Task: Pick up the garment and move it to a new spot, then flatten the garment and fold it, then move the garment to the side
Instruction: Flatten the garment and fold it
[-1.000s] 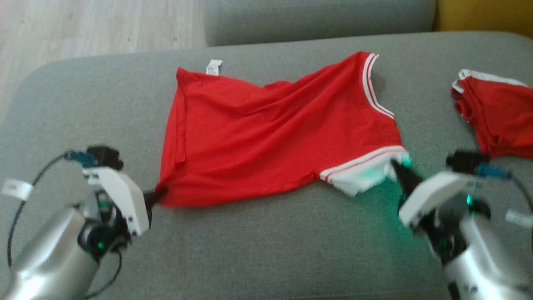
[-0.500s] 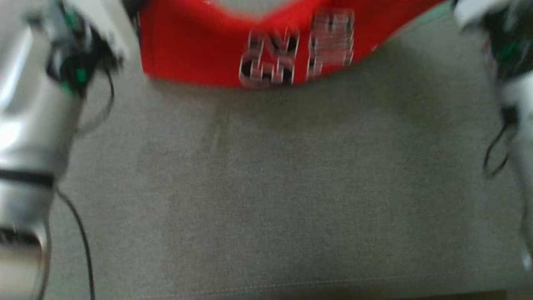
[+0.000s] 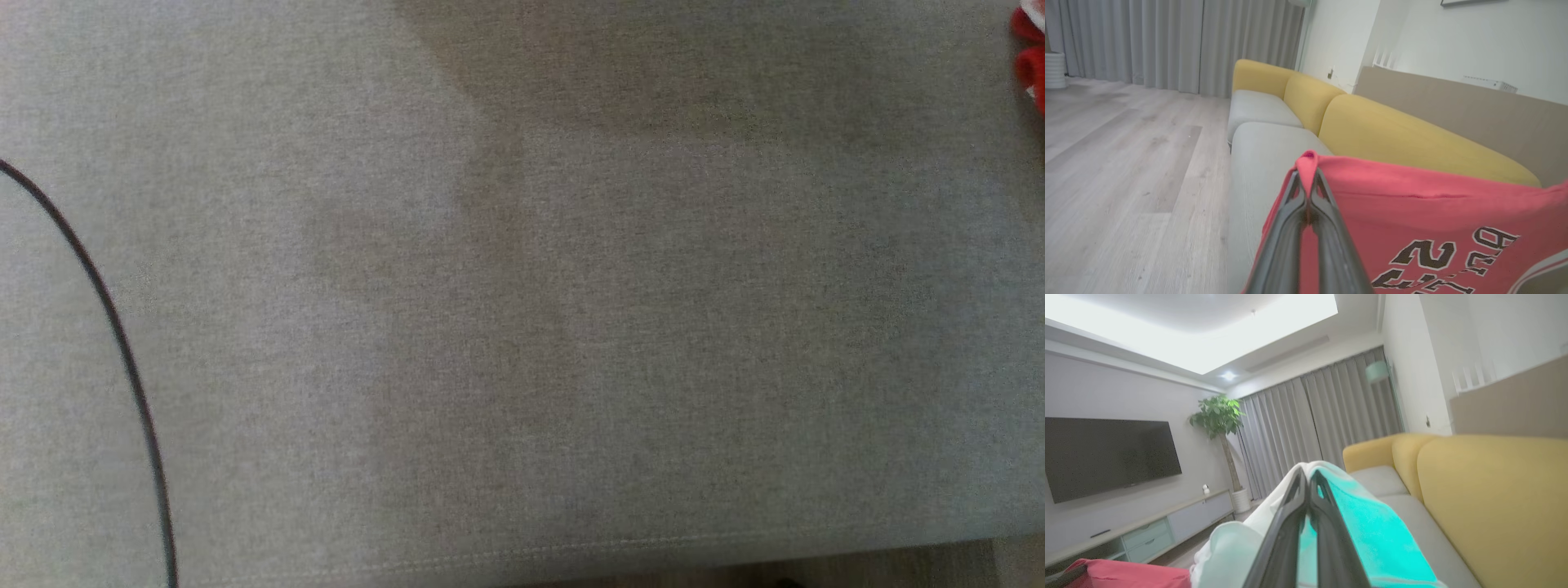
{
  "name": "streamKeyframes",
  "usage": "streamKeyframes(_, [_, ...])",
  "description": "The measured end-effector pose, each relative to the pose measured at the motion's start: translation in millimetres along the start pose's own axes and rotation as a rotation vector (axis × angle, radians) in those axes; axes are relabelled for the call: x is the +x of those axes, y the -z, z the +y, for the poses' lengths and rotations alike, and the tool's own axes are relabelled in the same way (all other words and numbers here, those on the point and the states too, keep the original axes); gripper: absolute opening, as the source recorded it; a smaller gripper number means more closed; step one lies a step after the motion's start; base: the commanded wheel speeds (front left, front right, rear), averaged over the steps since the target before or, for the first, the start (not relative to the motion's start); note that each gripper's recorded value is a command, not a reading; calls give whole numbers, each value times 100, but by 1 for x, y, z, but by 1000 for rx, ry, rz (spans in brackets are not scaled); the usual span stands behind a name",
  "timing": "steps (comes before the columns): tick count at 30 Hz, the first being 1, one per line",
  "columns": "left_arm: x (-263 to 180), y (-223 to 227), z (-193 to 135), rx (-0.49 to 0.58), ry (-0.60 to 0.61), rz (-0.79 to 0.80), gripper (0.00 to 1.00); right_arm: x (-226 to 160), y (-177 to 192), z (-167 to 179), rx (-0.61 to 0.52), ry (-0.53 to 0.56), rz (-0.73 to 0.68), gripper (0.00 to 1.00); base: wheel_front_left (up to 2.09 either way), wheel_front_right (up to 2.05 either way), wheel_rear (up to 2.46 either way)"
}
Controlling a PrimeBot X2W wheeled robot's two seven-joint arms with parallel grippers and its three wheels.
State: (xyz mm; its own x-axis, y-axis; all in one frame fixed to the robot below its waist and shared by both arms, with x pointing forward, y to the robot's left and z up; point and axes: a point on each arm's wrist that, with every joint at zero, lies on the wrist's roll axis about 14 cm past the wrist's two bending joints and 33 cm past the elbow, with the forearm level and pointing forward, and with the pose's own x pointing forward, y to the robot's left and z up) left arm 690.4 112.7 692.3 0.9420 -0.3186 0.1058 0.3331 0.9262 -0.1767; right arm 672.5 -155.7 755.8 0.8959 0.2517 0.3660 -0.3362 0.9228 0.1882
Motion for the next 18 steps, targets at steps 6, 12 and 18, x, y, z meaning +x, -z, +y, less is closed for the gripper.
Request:
streamKeyframes(6, [5, -64, -7, 27, 2, -124, 0, 18, -77, 21, -72, -58, -172, 0, 0, 0, 0])
streamKeyframes(12, [5, -17, -12, 42, 20, -19, 0, 18, -30, 35, -118, -117, -30, 0, 0, 0, 0])
streamKeyframes(18, [-31, 90, -21, 7, 57, 225, 0, -35, 76, 20, -105, -118, 281, 0, 0, 0, 0])
